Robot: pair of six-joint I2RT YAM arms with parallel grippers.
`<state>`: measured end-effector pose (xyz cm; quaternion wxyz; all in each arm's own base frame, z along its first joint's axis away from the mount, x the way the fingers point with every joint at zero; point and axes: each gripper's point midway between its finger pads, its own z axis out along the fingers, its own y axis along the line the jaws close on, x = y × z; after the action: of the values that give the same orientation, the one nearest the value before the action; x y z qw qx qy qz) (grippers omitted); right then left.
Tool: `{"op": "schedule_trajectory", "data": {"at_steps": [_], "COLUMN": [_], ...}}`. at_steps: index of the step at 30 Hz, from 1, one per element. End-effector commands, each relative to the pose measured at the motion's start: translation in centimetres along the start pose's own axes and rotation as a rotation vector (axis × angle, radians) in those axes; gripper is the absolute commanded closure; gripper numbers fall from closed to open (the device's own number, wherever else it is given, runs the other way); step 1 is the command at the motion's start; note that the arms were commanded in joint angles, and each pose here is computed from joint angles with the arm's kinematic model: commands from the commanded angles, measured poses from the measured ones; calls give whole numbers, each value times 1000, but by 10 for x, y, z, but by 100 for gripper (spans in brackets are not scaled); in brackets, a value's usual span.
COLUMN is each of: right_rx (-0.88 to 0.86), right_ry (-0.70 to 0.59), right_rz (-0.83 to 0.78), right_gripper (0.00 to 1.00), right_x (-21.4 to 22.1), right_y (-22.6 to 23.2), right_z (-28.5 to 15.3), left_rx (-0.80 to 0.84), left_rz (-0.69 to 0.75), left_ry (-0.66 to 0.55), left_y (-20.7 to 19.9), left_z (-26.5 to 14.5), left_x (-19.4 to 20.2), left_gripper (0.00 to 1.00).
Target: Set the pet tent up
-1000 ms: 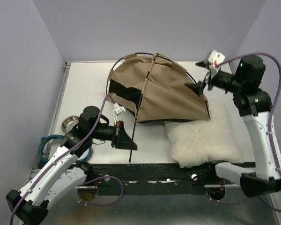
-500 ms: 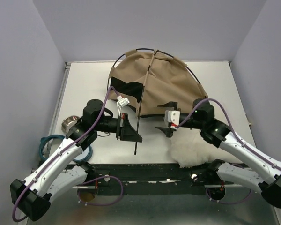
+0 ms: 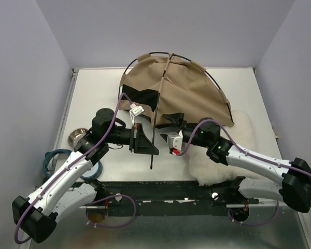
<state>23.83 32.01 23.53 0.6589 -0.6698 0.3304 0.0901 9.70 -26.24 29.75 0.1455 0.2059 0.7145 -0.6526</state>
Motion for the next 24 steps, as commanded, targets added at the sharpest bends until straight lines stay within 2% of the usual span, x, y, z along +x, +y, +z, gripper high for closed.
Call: {"op": "schedule_trajectory", "data": {"at_steps": [1,3,4,9,14,17,24], "right_rx": [124,166,184,220,179,156,46], "right_ry": [-26,-25,-27,-37,-74,-95,-126], "right_rz": [-113,-125,-128,-148,-160,-170,-138], "right_gripper": [8,18,29,99,99,99,99], "right_x": [-5,-5,-5,-7,-17,-21,-25], "right_y": [-24,-33,-36,-43,-33,-23,12], "right_z": [12,15,17,18,9,2,-6], "left_rx": [37,35,39,34,-24,-111,-177], "left_rz": [108,101,108,116,211,263,361], "left_ry": [-37,-36,-35,-41,-124,-201,-345], "left_y": [-17,-15,-17,-16,-11,2,11], "left_z": [-1,0,-1,-1,-1,-3,1], "left_x": [-14,-13,-13,-15,-33,-57,-113], "left_gripper": [100,100,100,100,100,100,100]}}
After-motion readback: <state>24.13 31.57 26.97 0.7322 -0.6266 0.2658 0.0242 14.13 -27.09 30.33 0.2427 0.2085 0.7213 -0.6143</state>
